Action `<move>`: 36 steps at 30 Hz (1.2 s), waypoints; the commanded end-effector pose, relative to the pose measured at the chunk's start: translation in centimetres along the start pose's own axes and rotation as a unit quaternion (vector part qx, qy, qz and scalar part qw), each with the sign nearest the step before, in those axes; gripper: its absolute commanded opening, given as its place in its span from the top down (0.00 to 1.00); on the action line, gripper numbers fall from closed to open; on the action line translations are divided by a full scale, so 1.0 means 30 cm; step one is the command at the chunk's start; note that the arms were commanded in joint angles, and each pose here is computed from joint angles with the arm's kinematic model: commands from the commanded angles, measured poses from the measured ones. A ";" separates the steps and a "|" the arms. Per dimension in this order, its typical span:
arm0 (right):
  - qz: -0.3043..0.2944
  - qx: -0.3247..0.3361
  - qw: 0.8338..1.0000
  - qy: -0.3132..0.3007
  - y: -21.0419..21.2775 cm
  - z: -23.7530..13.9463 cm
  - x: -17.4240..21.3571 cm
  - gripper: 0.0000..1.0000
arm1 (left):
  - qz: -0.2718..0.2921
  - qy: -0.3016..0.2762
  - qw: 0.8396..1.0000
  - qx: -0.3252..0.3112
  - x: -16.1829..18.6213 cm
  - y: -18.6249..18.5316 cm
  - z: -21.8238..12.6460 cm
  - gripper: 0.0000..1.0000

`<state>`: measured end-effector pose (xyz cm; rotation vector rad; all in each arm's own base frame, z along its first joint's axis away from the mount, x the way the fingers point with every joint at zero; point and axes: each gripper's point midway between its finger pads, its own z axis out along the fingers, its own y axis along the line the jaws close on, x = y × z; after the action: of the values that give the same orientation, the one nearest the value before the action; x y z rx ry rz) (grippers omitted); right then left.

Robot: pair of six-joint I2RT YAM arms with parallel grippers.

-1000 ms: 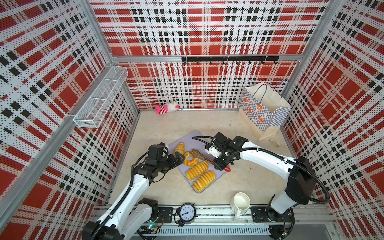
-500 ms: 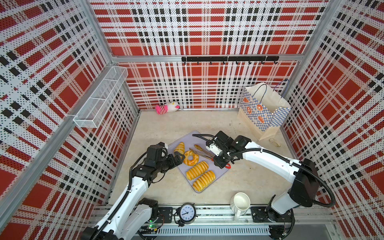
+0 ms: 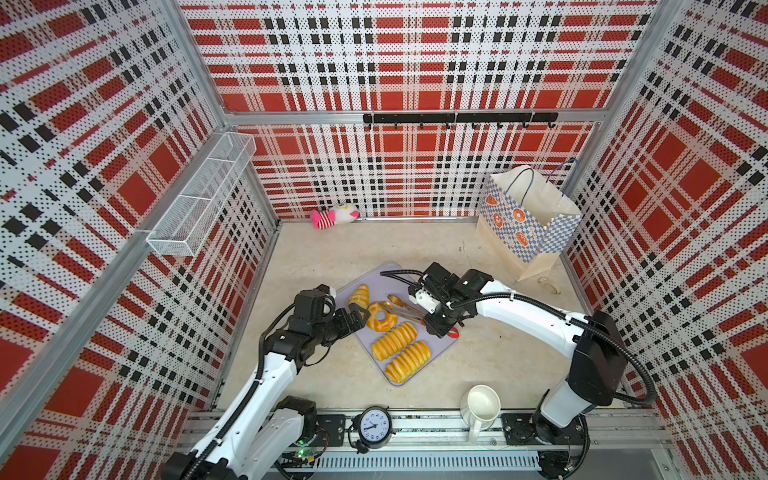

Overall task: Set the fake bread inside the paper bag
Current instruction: 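Close the tongs on the ring bun with the right gripper and lift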

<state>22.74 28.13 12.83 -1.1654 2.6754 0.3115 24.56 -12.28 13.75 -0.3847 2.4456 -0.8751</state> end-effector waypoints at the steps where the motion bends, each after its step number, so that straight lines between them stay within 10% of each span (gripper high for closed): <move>1: -0.014 -0.010 1.000 -0.001 0.018 -0.006 -0.015 0.71 | 0.004 0.002 1.000 -0.001 0.009 0.003 0.001 0.02; 36: 0.013 0.024 0.998 -0.063 -0.019 -0.077 -0.020 0.81 | 0.010 -0.032 0.999 0.019 -0.041 -0.036 -0.015 0.02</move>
<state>22.45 27.17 12.54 -1.1388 2.6749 0.2829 24.79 -12.08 13.81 -0.3968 2.4353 -0.8602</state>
